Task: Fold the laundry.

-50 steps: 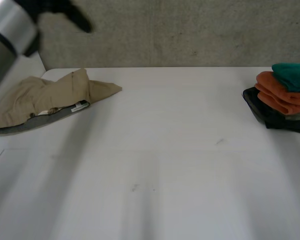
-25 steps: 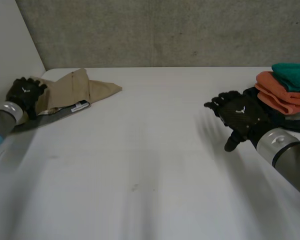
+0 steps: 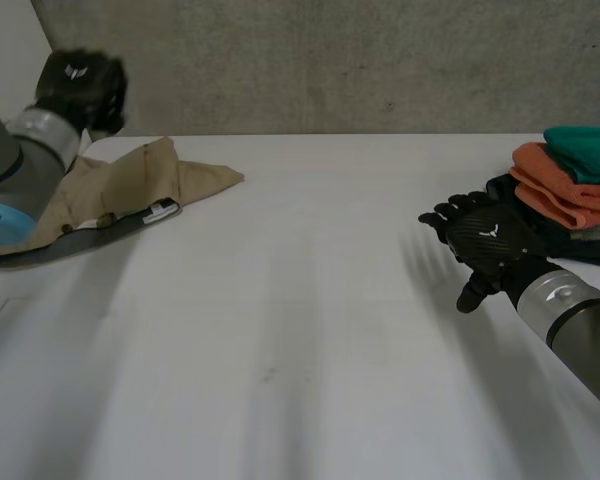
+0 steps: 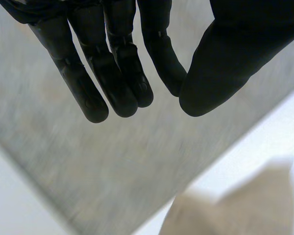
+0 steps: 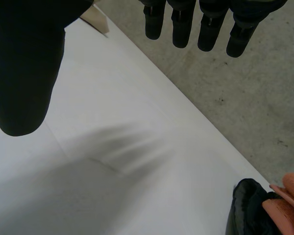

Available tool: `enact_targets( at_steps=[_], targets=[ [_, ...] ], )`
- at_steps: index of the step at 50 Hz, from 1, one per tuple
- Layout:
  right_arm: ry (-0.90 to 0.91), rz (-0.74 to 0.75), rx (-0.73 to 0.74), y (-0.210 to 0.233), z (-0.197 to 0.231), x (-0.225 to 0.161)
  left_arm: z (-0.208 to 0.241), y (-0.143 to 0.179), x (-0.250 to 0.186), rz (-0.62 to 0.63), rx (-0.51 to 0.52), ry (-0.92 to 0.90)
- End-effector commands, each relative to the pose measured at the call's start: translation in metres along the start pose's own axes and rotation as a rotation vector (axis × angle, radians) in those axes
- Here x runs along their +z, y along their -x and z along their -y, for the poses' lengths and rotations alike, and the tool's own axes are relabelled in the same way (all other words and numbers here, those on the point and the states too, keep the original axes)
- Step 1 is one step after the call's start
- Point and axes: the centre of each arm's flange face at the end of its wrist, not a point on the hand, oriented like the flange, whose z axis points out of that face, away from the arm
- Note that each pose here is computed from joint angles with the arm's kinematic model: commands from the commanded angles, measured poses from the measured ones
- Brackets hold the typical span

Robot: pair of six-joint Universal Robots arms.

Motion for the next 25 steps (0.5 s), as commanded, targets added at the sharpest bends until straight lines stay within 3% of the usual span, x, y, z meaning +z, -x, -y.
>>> enact_targets(
  at_steps=[1,6,15,25],
  targets=[
    [0.007,-0.004,0.008,0.0,0.0,-0.001,0.065,-0.036,-0.028,-0.066,-0.138,-0.146],
    [0.014,0.009,0.013,0.003,-0.003,-0.003,0.015,-0.039,-0.012,-0.061,-0.049,-0.07],
    [0.015,0.008,0.005,0.003,-0.004,-0.002,-0.116,0.033,0.012,0.058,0.262,0.16],
    [0.021,0.008,0.008,0.003,-0.006,-0.001,-0.194,0.07,0.025,0.118,0.31,0.225]
  ],
)
